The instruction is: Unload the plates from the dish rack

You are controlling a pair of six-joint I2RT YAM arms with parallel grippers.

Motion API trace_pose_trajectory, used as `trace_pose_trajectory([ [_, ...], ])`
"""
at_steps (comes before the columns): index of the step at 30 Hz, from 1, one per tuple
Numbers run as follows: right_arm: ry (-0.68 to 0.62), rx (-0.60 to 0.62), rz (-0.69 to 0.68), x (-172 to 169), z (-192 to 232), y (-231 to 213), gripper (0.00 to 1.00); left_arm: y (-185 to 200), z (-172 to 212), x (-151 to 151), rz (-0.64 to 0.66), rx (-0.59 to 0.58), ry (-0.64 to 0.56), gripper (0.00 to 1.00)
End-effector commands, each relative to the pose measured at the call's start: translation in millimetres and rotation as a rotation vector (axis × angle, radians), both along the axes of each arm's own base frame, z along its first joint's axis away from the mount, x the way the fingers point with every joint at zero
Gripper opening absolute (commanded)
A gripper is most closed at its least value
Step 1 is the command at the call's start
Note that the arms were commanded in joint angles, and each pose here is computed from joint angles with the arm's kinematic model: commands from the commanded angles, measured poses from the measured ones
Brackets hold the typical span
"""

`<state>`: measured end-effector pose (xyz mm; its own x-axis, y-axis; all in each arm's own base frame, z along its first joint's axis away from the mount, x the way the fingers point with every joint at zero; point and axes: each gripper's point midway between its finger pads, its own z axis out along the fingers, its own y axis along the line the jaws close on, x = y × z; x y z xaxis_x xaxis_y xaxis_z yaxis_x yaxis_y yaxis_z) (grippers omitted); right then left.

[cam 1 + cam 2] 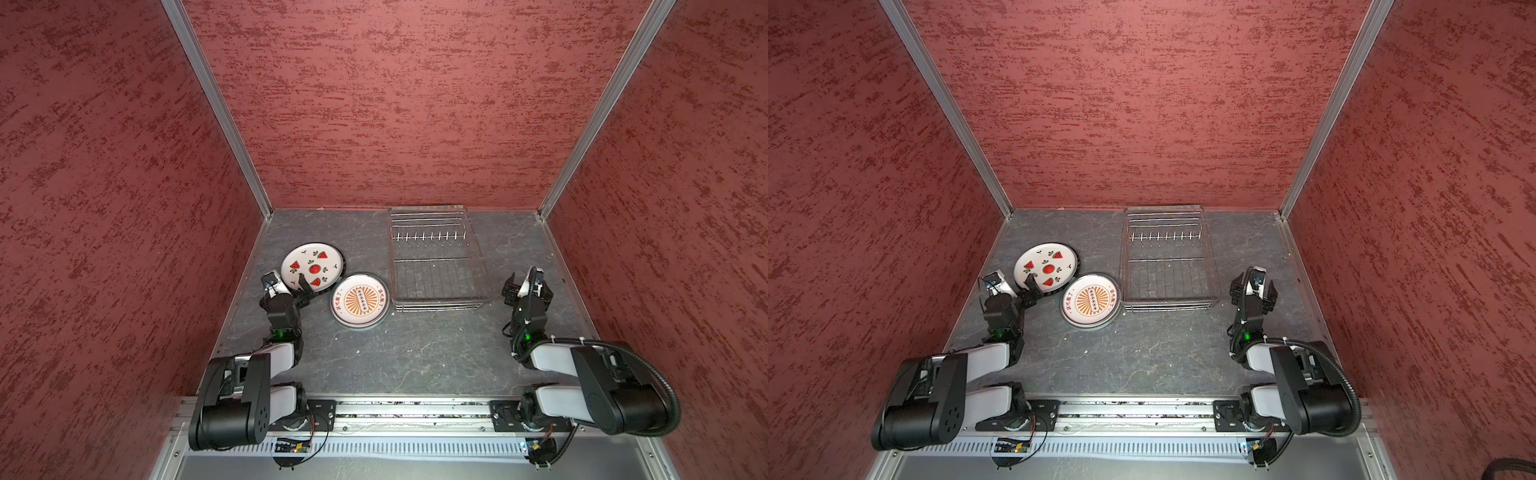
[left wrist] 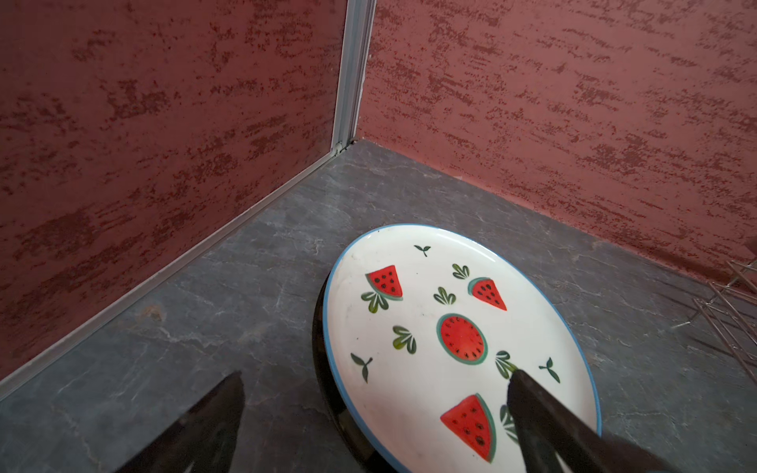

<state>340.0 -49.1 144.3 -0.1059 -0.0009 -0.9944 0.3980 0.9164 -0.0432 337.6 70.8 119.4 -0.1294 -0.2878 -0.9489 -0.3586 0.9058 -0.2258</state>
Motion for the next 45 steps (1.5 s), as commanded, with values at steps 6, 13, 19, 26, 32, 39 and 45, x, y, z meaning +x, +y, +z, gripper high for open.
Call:
trace_pose_trajectory([
  [6,-0.146,0.07,0.081,14.9,19.5,1.3,0.85,-24.5,18.2,30.1,-0.149,0.084,-0.081,0.99],
  [13,-0.071,0.076,0.136,33.4,5.6,8.5,0.88,-28.2,13.5,44.2,-0.155,0.096,-0.011,0.99],
  [19,-0.028,0.103,0.178,41.9,-8.0,10.3,0.9,-39.1,2.0,52.3,-0.22,0.102,0.033,0.99],
  [26,-0.043,0.114,0.14,41.2,-7.2,1.5,0.95,-41.4,-1.3,59.2,-0.21,0.138,0.029,0.99],
  [32,-0.045,0.111,0.136,40.5,-6.9,0.6,0.99,-44.5,-3.1,59.6,-0.212,0.142,0.051,1.0],
  [39,-0.047,0.111,0.136,40.7,-6.3,0.7,0.99,-46.1,-4.1,59.9,-0.213,0.15,0.06,1.0],
  [45,-0.036,0.117,0.143,42.6,-8.2,1.7,0.99,-45.9,-2.7,60.5,-0.212,0.15,0.054,1.0],
])
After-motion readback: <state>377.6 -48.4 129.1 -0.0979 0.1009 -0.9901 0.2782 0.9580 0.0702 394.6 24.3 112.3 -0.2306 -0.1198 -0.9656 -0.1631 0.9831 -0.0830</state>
